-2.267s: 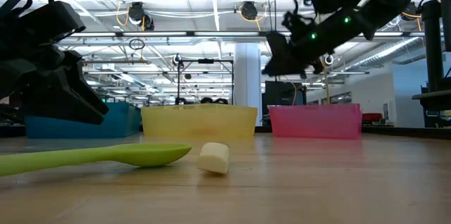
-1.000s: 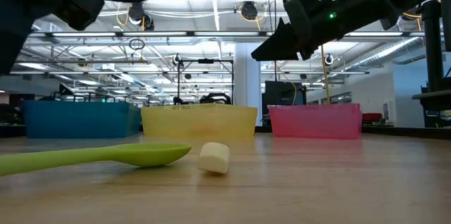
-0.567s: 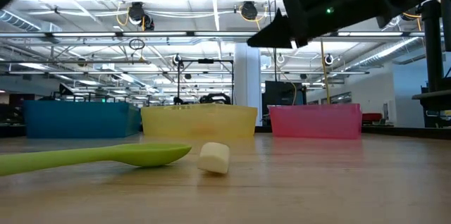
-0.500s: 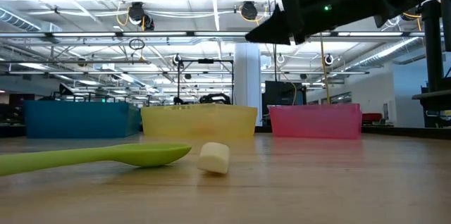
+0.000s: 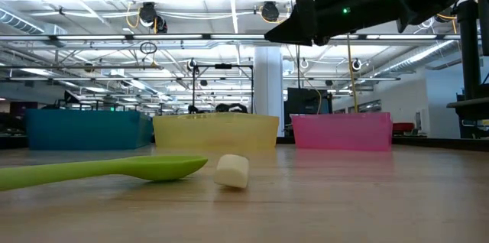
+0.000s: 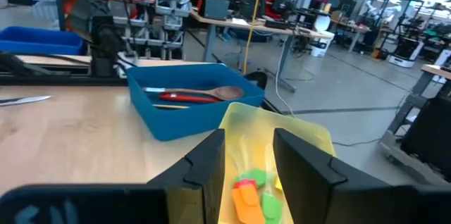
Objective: Pick & Place Kitchen Items
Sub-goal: Put the left yellow table knife into the red bin
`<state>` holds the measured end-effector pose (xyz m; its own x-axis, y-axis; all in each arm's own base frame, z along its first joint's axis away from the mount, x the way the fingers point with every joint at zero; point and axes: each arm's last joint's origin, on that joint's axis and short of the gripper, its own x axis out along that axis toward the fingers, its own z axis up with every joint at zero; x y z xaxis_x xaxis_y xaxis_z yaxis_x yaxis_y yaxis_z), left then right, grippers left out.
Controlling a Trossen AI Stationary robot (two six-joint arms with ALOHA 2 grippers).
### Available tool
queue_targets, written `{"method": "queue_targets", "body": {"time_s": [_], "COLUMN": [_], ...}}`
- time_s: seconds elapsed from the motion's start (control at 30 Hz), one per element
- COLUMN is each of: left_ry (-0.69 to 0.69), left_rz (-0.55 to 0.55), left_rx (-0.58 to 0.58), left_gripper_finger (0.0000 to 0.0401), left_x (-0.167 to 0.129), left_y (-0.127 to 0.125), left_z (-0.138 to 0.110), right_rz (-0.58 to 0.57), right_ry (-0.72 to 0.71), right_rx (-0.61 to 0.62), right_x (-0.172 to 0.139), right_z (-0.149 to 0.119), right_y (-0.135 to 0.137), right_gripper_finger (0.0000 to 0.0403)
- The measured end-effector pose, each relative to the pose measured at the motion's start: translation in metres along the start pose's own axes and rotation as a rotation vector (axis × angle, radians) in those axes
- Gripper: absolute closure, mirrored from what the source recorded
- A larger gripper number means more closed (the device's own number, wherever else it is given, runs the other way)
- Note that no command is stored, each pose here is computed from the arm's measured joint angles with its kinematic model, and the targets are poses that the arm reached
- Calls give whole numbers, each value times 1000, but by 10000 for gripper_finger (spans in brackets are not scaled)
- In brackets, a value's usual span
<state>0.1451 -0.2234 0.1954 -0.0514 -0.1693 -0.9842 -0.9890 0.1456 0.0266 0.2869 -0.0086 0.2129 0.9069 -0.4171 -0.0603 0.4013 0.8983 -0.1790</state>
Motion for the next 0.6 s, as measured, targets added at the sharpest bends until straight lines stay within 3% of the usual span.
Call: {"method": "queue_targets", "body": {"time_s": [0.2,0.6], "left_ry": [56,37], "left_rz": [-37,-67], "left_rx": [12,28], "left_gripper_finger": [219,219], "left_x": [21,47], "left_y": [1,11], "left_z": [4,17], "right_rz": [-8,-8], "right_ry": [2,2], "right_rx": [25,27], "right_x": [1,1], "right_z": [0,0], "right_y": [-2,-2], "right_gripper_finger": [289,289]}}
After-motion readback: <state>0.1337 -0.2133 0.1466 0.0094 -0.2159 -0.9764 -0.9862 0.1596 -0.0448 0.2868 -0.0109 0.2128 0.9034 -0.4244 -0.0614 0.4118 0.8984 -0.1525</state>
